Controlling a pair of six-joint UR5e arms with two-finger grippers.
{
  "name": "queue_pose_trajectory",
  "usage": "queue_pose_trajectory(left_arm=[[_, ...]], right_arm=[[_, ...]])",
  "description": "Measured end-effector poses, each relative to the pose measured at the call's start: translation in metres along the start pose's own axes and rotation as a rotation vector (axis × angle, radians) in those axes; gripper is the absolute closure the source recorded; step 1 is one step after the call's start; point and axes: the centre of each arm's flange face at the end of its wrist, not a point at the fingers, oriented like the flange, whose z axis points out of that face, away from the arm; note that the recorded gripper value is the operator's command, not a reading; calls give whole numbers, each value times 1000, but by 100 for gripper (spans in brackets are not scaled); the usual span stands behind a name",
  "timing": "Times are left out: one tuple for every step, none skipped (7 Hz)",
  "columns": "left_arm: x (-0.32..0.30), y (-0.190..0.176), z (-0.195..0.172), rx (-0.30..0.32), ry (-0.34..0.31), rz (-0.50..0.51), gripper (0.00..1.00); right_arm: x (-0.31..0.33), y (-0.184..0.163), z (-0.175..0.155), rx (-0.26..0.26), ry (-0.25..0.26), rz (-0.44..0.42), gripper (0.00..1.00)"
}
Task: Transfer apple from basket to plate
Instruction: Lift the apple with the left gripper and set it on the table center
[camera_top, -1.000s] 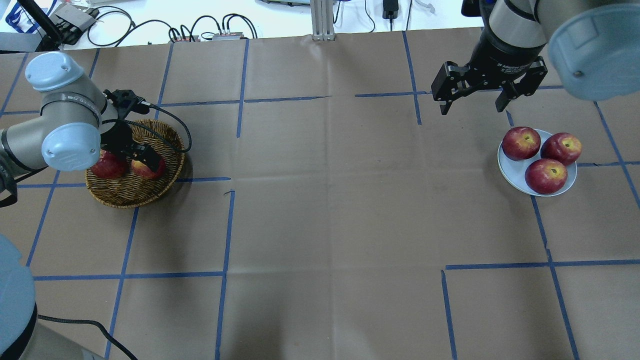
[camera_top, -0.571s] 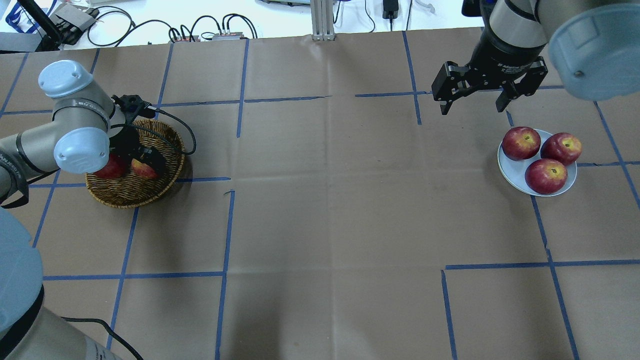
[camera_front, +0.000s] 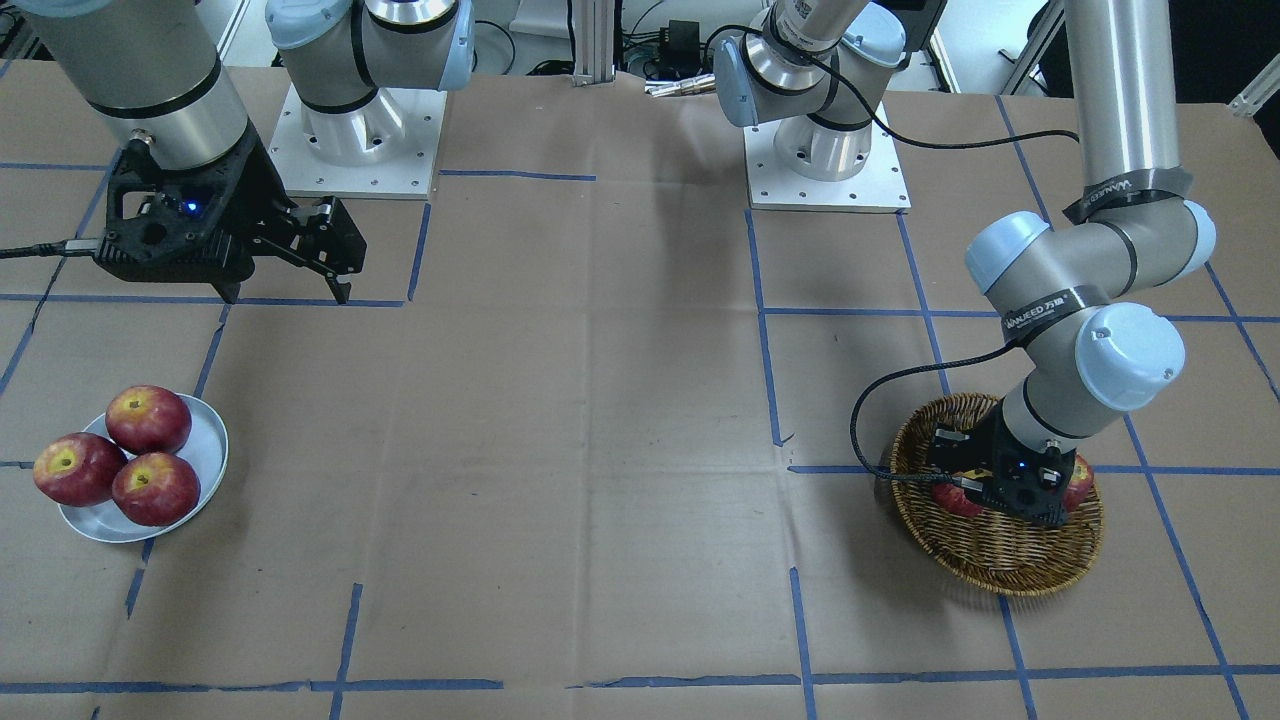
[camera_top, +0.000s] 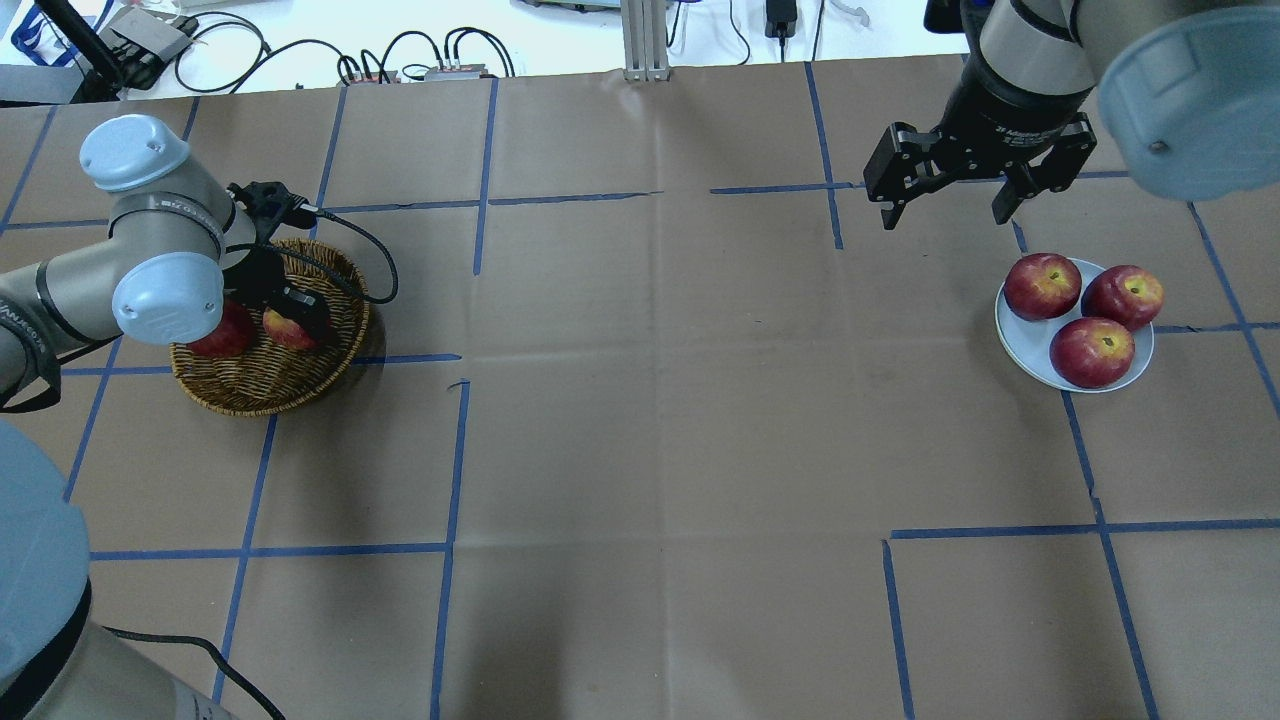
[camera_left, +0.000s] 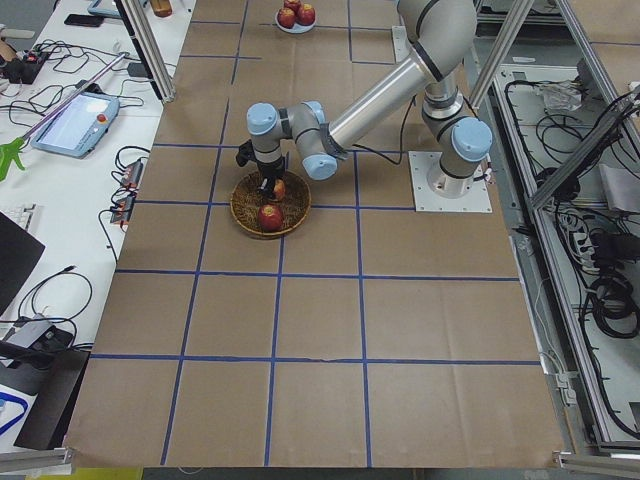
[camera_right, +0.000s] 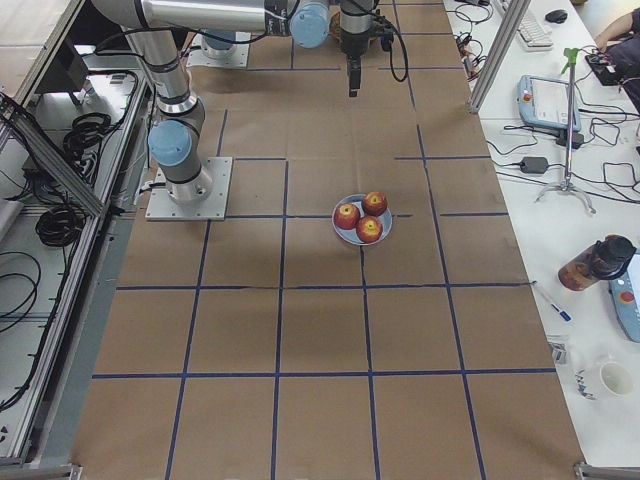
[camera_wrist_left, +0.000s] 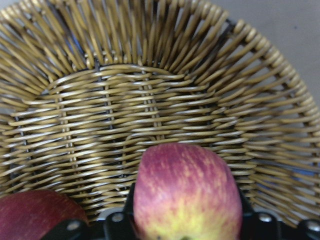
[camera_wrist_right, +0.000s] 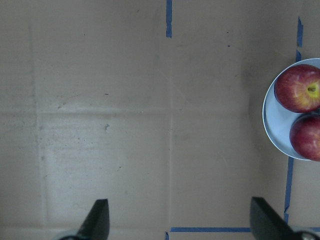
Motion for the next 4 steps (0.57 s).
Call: queue_pose_trajectory(left_arm=[[21,-14,-32,8,-6,-13,47],[58,-34,-66,12,-7,-46,47],[106,-53,-91,17,-7,-75,47],[166,-69,-103,23,-5,-109,47]], right_arm=[[0,0,0,1,0,0,0],[0,0,0,1,0,0,0],[0,0,0,0,0,0,0],[0,0,0,0,0,0,0]])
